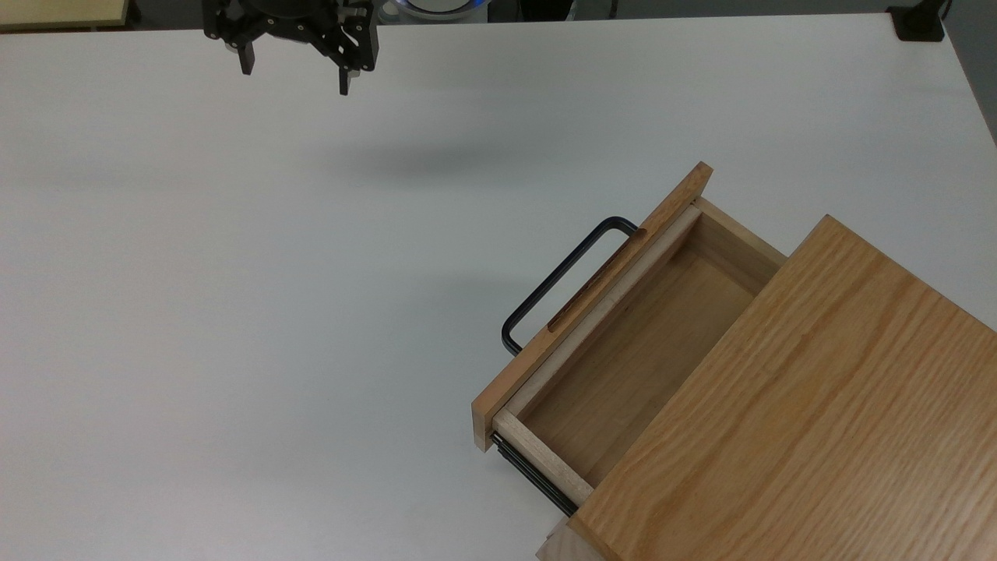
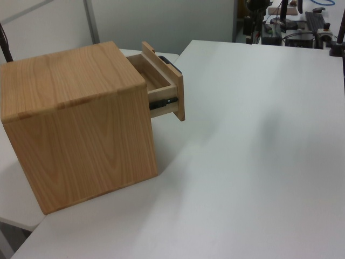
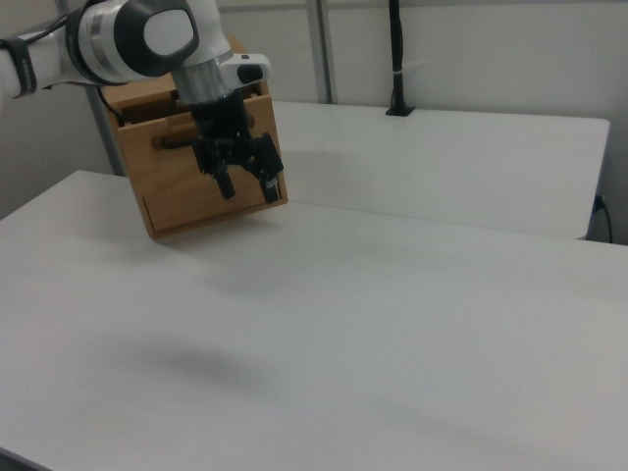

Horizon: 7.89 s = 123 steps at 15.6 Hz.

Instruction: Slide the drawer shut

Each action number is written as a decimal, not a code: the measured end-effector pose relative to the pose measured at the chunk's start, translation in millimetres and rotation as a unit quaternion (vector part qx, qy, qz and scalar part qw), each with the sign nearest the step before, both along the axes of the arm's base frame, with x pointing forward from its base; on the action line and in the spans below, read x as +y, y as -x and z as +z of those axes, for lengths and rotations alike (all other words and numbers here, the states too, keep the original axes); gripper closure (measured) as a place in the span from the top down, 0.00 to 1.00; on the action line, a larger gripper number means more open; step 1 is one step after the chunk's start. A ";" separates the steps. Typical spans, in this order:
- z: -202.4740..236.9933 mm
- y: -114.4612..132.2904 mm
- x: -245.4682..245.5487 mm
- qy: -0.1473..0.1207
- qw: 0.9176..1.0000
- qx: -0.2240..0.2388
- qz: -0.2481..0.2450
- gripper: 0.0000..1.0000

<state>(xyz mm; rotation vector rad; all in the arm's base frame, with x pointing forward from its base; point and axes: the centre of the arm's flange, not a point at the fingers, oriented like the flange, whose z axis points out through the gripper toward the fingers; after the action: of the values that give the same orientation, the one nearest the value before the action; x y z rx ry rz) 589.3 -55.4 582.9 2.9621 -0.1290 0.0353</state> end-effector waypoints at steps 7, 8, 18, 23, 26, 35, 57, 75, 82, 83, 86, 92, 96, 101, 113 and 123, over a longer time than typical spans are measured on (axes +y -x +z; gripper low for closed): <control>4.5 3.8 -12.2 -0.040 0.999 -0.008 -0.020 1.00; 4.5 3.7 -10.7 -0.048 0.999 -0.009 -0.021 1.00; 15.3 -5.3 13.3 -0.210 0.970 -0.053 -0.115 1.00; 12.0 -34.7 18.7 -0.321 0.912 -0.115 -0.228 1.00; -3.6 -57.4 29.6 -0.342 0.889 -0.148 -0.267 0.99; -62.1 -94.1 104.9 -0.322 0.886 -0.169 -0.287 0.81; -40.7 -63.6 78.7 -0.120 0.975 -0.014 0.186 0.44; -36.4 -108.3 185.9 -0.024 0.953 -0.120 0.277 0.01; -44.4 -121.8 220.9 -0.017 0.951 -0.178 0.253 0.01; -46.9 -123.7 223.6 -0.016 0.950 -0.183 0.252 0.01; -47.3 -128.4 230.0 -0.011 0.946 -0.199 0.256 0.01; -57.1 -140.5 255.5 -0.009 0.931 -0.255 0.260 0.01; -63.4 -149.8 273.5 -0.012 0.925 -0.290 0.244 0.01; -72.0 -155.4 286.0 -0.016 0.914 -0.330 0.234 0.01; -76.4 -157.7 292.7 -0.014 0.904 -0.354 0.239 0.01; -20.8 -105.7 171.3 -0.080 0.945 -0.238 0.209 0.04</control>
<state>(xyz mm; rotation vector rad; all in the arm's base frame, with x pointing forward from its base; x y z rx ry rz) 695.0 116.0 562.1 3.0138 0.4595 0.8316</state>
